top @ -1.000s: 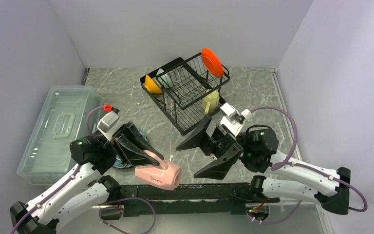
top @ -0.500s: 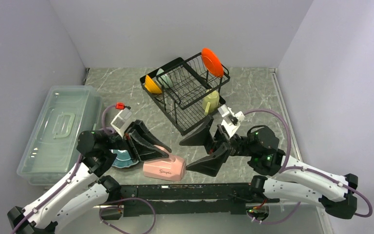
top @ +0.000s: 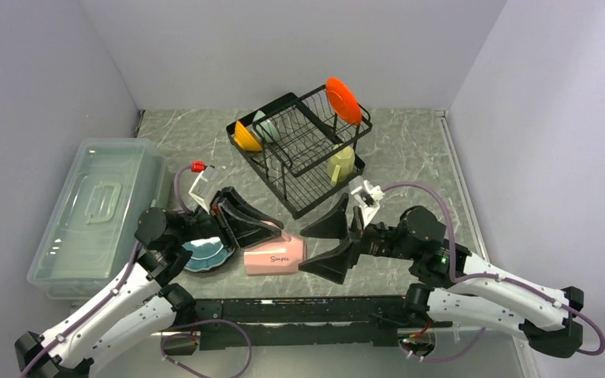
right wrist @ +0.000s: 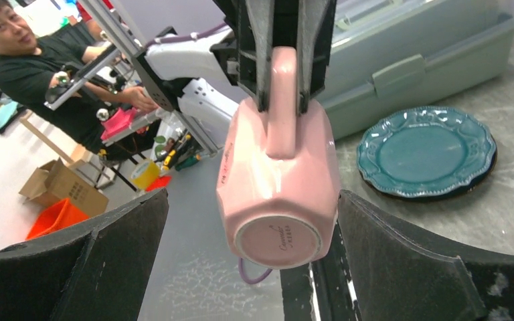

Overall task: Load the mixed dishes into the dish rack
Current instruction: Pick up the cup at the center of the board.

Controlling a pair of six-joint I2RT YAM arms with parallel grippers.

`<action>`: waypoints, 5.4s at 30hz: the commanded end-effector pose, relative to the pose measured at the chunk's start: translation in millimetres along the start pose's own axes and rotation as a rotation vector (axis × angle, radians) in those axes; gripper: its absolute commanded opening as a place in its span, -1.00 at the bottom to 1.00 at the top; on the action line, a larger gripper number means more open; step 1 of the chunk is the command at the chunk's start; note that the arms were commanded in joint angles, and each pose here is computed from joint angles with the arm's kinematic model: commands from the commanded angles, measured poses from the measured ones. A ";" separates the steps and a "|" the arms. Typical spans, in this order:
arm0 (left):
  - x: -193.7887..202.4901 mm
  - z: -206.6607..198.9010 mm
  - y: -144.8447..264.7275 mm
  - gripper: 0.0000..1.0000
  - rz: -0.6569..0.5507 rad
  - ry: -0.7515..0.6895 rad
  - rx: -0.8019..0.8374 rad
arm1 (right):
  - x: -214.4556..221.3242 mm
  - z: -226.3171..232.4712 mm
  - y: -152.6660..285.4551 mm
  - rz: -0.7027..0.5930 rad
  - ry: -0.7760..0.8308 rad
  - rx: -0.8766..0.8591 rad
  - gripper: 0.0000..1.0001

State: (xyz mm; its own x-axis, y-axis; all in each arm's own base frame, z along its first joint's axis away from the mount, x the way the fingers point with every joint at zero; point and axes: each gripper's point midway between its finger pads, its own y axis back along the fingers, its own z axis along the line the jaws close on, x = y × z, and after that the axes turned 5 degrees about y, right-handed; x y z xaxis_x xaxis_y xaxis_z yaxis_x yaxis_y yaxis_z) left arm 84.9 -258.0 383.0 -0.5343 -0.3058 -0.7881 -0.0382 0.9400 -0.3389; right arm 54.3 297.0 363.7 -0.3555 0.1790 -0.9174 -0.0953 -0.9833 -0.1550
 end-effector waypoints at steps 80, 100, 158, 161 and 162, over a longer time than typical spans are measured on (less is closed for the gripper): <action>-76.6 -25.6 13.3 -1.00 -0.477 -0.072 0.088 | -59.9 -1.2 -12.2 -0.864 0.203 0.017 1.00; -91.5 -36.4 29.4 -1.00 -0.624 -0.074 0.157 | -91.2 19.9 -23.3 -0.933 0.244 -0.045 0.94; -75.9 14.8 38.4 0.35 -0.616 -0.007 -0.105 | -104.2 17.3 -11.6 -0.888 0.327 0.029 -1.00; -74.7 17.2 36.9 0.35 -0.594 -0.011 -0.132 | -99.9 6.5 -9.4 -0.836 0.341 0.094 -1.00; -74.8 16.7 37.0 0.35 -0.589 -0.015 -0.138 | -97.9 3.1 -7.6 -0.816 0.351 0.117 -1.00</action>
State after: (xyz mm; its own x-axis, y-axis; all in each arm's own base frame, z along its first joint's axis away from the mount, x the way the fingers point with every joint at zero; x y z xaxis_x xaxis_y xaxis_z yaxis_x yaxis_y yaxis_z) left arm 137.2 -205.2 417.5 -0.4142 -0.7799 -0.4693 -0.4235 0.6215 -0.6591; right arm 82.4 313.7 437.6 0.1150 0.7642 -0.6347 -0.2568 -0.5943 -0.7621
